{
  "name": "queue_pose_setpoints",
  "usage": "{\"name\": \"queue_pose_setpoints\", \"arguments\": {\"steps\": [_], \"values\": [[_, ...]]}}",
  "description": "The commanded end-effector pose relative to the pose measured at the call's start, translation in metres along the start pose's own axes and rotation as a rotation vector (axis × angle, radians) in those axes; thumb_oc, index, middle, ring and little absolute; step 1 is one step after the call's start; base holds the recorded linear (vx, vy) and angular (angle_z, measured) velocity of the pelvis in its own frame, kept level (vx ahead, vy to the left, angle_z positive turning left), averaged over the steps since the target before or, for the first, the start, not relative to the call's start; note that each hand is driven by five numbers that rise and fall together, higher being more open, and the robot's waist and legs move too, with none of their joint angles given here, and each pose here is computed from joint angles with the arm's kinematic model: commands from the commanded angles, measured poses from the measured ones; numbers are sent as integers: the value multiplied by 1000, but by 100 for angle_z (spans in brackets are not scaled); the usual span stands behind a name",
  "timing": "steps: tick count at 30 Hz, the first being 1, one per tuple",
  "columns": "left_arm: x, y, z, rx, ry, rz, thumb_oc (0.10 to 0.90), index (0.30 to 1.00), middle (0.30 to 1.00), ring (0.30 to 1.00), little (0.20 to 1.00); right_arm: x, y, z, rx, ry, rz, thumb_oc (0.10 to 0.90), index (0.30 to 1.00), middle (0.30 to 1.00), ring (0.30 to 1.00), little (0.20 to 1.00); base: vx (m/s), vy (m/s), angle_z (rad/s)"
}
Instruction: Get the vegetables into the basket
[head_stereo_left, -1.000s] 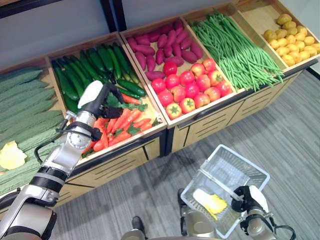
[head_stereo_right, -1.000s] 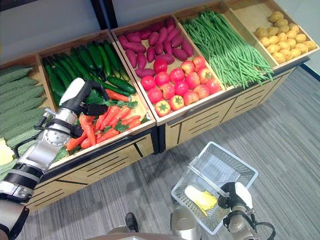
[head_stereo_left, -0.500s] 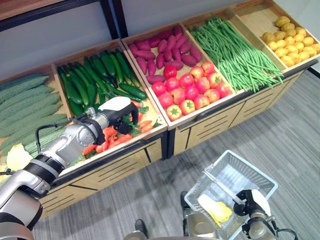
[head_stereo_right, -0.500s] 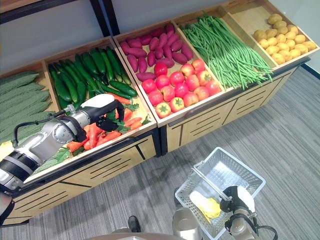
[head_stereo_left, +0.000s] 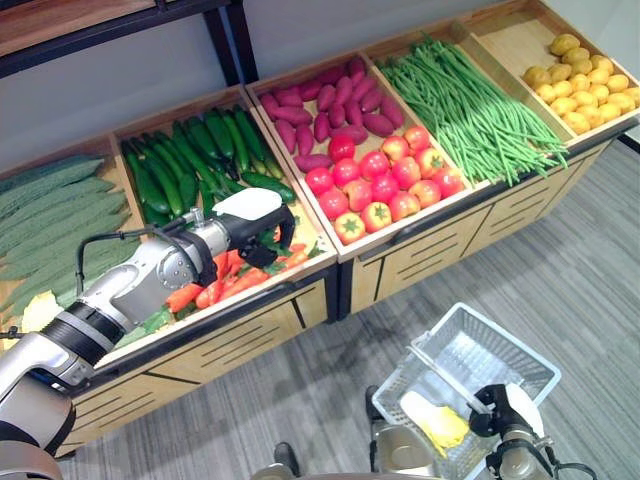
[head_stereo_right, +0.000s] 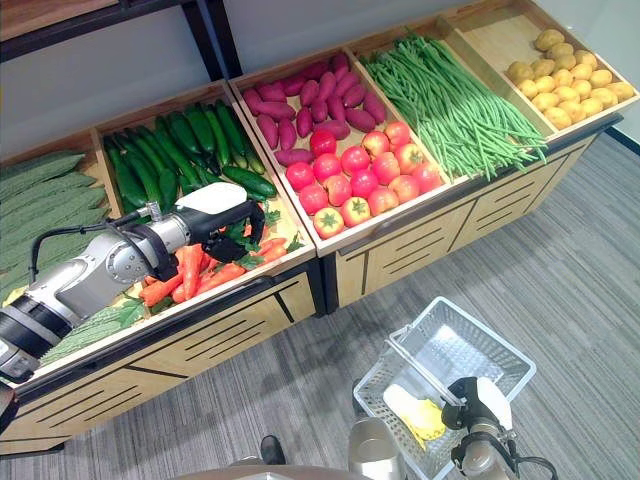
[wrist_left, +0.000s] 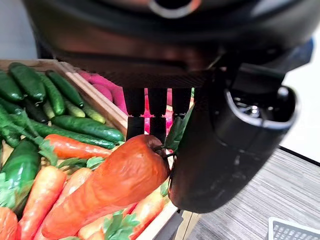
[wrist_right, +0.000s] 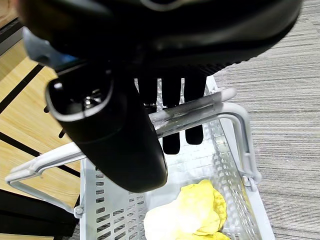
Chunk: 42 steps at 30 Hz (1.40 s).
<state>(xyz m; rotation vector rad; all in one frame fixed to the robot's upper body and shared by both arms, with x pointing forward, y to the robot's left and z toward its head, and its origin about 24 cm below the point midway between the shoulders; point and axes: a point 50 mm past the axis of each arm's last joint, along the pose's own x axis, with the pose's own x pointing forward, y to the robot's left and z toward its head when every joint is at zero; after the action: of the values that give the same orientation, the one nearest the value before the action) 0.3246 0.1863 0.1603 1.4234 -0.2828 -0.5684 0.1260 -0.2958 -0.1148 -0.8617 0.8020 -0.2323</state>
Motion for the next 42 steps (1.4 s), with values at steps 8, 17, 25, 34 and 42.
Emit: {"name": "queue_pose_setpoints", "arguments": {"steps": [8, 17, 25, 34, 42], "values": [[6, 91, 34, 175, -157, 252, 400, 300, 300, 300, 300, 13, -38, 11, 66, -64, -168, 400, 300, 300, 300, 300, -34, 57, -5], [3, 100, 53, 238, -251, 278, 400, 300, 300, 300, 300, 10, -32, 11, 71, -57, -172, 400, 300, 300, 300, 300, -117, 167, -34], [-17, 112, 55, 330, -237, 311, 400, 300, 300, 300, 300, 8, -22, 14, 72, -62, -142, 400, 300, 300, 300, 300, -117, 58, -92], [-24, 110, 48, 332, -211, 297, 400, 300, 300, 300, 300, 3, -26, -4, 53, -11, -144, 400, 300, 300, 300, 300, 30, -152, -18], [-26, 107, 44, 322, -192, 283, 400, 300, 300, 300, 300, 3, -31, -5, 57, -19, -157, 400, 300, 300, 300, 300, 4, -53, -6]]}}
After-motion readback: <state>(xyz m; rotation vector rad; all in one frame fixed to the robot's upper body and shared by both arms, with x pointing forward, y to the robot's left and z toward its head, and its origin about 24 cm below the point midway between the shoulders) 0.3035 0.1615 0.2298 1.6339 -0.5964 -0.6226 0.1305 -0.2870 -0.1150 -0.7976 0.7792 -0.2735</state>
